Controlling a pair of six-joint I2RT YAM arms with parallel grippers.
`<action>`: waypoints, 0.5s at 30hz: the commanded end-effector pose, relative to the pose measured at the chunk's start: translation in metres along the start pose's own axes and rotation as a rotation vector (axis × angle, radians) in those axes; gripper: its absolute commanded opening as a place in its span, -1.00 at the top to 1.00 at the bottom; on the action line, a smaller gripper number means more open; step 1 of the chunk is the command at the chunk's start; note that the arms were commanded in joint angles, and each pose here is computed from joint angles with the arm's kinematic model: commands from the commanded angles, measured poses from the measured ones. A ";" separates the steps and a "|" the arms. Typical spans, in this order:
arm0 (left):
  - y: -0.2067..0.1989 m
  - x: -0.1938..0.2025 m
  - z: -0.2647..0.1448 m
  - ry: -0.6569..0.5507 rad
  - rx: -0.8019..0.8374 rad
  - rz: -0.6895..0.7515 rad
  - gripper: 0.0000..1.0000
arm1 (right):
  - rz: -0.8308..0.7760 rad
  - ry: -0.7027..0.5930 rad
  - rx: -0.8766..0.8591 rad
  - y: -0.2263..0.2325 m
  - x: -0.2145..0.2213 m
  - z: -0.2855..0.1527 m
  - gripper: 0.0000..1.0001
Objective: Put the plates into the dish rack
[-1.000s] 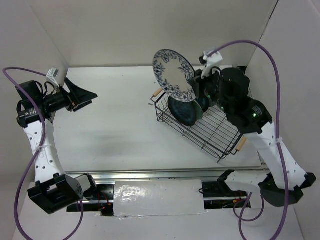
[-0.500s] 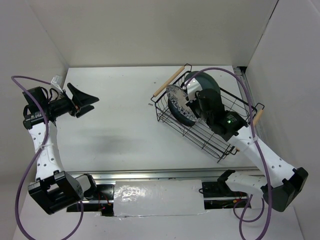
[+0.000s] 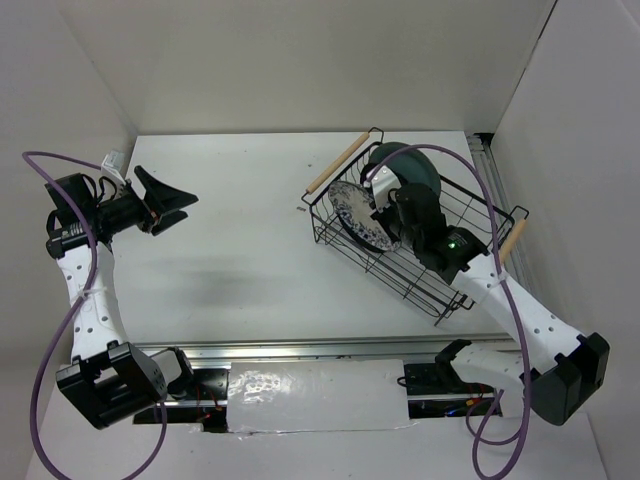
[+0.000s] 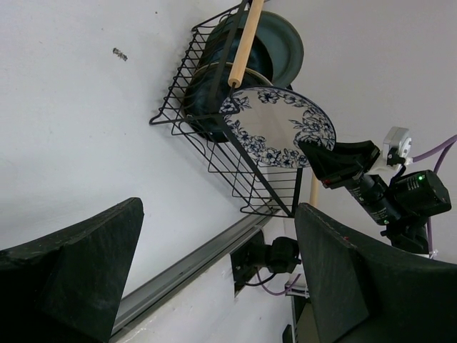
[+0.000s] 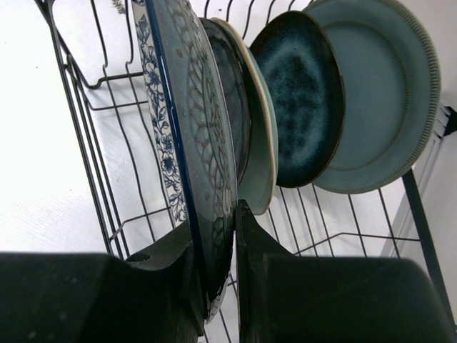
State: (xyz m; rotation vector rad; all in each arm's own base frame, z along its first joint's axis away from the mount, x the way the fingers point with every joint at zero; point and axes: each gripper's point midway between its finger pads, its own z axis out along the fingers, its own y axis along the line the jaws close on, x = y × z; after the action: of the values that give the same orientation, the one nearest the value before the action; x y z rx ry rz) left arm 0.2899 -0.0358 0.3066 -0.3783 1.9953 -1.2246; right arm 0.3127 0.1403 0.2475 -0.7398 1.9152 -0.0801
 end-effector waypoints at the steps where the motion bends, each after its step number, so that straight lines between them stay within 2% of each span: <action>1: -0.005 -0.005 -0.001 -0.011 0.007 0.064 -0.98 | 0.051 -0.216 0.033 -0.016 -0.052 -0.005 1.00; 15: 0.012 -0.002 0.003 -0.009 -0.023 0.037 -0.97 | 0.030 -0.169 -0.016 -0.004 -0.035 0.019 1.00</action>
State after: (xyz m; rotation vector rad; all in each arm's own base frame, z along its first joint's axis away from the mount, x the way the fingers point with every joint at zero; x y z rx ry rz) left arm 0.2925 -0.0324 0.2982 -0.3922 2.0087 -1.1968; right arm 0.3138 0.1489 0.2141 -0.8151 1.9729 -0.0162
